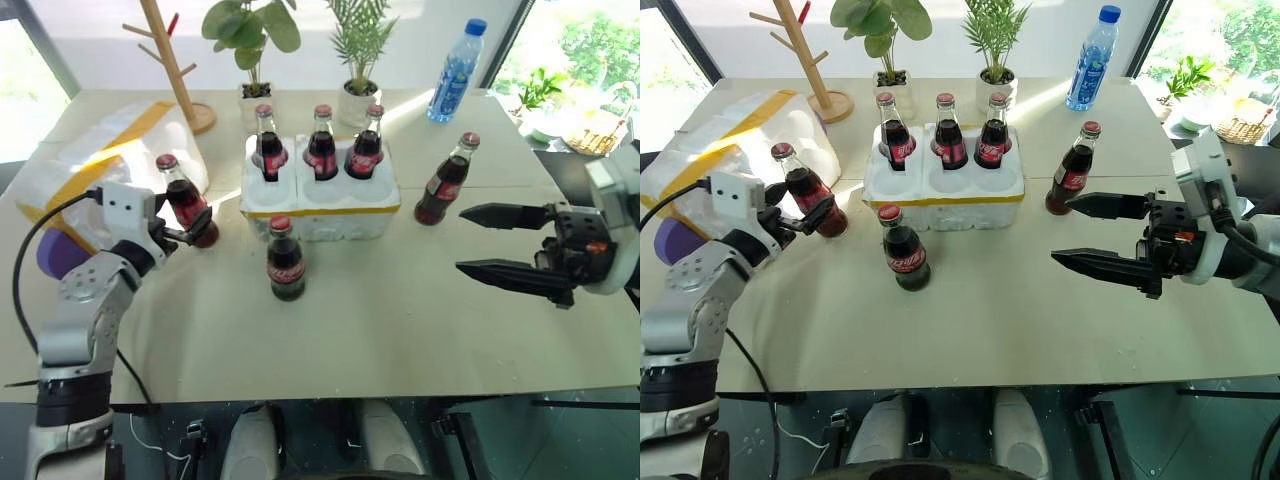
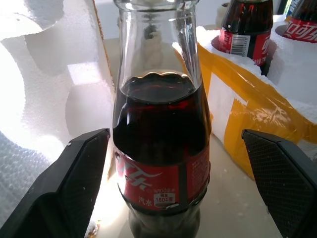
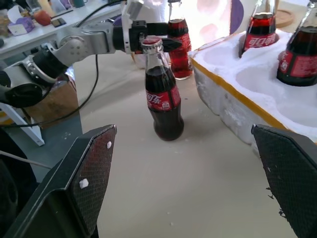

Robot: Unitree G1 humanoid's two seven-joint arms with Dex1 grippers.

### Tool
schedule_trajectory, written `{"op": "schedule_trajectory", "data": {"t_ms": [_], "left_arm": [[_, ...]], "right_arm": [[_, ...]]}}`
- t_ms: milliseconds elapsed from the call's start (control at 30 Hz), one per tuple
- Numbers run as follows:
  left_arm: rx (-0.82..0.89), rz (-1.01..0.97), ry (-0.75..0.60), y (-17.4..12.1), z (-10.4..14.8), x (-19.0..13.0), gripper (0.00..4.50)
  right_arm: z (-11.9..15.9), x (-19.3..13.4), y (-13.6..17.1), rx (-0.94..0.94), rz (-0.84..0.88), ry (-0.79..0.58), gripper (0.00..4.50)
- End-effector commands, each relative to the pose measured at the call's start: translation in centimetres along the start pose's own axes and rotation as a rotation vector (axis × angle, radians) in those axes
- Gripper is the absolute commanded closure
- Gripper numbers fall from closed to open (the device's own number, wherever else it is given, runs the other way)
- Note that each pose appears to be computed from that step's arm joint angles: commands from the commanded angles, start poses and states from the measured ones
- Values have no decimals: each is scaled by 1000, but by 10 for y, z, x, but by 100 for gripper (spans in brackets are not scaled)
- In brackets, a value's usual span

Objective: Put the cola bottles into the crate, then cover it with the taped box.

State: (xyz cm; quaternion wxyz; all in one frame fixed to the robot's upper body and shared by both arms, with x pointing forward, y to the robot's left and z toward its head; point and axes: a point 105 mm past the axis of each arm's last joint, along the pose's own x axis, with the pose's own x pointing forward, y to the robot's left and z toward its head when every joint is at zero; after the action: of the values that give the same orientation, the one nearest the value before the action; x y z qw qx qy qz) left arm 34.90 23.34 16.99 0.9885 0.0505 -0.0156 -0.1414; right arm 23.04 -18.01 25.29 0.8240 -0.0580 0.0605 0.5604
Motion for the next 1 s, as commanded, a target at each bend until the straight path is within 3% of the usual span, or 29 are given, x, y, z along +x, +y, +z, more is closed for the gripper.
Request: {"op": "schedule_trajectory", "data": {"t_ms": [33,200,300,367,533,767,900,1000], "left_arm": [[22,2,-41,0,11,10,3],[6,6,-21,1,2,23,3],[0,-6,-36,0,5,27,84],[0,-11,-40,0,7,27,183],[47,-133,-38,-9,23,12,180],[-7,-444,-145,-43,89,-10,180],[5,-500,-218,-49,127,4,180],[45,-526,-251,-54,142,26,180]], "right_arm": [[10,5,6,-43,25,-26,0],[12,11,9,-48,37,-36,0],[14,12,9,-47,38,-39,0],[14,13,9,-47,36,-39,0],[14,12,6,-55,10,-44,0],[10,11,6,-60,-20,-42,0],[8,8,3,-66,-54,-41,0],[7,7,2,-68,-69,-48,0]]}}
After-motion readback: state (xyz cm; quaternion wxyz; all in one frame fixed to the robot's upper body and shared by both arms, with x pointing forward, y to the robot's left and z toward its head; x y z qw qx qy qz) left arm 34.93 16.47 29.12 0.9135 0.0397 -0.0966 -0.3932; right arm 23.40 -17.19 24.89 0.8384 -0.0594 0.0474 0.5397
